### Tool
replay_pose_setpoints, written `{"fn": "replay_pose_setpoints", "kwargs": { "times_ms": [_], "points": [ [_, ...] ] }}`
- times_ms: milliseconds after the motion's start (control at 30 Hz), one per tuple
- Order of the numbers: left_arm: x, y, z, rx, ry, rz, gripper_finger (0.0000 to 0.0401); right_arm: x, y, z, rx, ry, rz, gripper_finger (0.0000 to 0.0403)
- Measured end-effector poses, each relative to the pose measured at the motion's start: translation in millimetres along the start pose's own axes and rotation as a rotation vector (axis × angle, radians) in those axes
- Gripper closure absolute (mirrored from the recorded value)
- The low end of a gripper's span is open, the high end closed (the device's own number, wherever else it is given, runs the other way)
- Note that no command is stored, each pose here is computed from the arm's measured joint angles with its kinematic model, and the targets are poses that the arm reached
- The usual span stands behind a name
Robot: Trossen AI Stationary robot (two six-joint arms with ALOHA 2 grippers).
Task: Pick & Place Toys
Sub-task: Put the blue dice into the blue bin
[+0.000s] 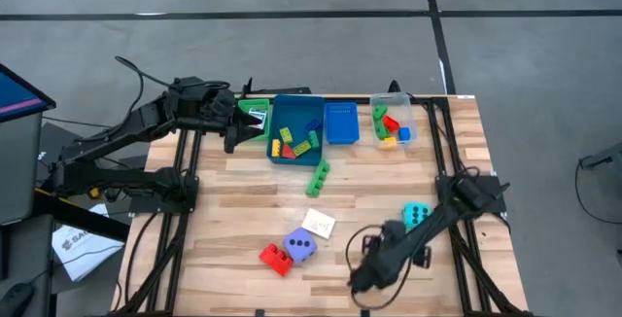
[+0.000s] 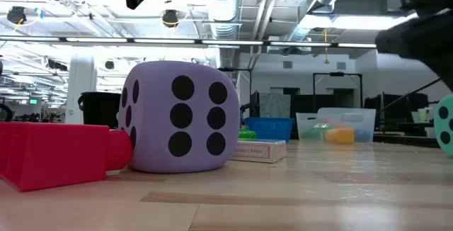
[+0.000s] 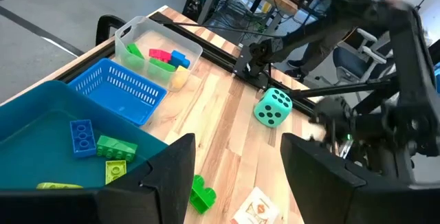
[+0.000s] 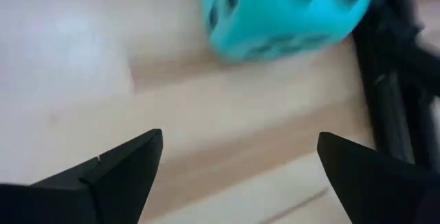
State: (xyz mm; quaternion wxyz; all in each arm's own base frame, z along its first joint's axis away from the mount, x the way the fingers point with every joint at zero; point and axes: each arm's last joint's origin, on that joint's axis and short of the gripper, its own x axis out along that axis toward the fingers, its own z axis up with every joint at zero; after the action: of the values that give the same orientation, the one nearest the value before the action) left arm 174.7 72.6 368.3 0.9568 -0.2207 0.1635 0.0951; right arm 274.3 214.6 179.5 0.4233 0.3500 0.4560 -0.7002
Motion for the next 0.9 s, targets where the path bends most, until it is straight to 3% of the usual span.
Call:
{"fn": "replay_pose_setpoints", "kwargs": {
  "times_ms": [233,433,600,733,900],
  "points": [
    [-0.1,-0.1,0.1,0.001,-0.002,0.000,0.0193,13.5,13.2,-55.4,-0.044,-0.029,-0.027,0.0019],
    [-0.1,-0.1,0.1,-0.001,-0.002,0.000,0.0193,7.6,23.7,-66.9,-0.047,-0.025,0.034,0.0019],
    [-0.1,0.0,0.1,-0.012,-0.001,0.000,0.0193,-20.2,17.8,-43.9,-0.035,0.015,0.123,0.0019],
    [-0.1,-0.1,0.1,-0.026,-0.001,0.000,0.0193,-47.9,4.6,-7.1,-0.010,0.057,0.210,0.0019],
    [-0.1,-0.1,0.1,-0.029,-0.002,0.000,0.0193,-58.3,-20.8,35.8,0.011,0.085,0.250,0.0019]
  ]
}}
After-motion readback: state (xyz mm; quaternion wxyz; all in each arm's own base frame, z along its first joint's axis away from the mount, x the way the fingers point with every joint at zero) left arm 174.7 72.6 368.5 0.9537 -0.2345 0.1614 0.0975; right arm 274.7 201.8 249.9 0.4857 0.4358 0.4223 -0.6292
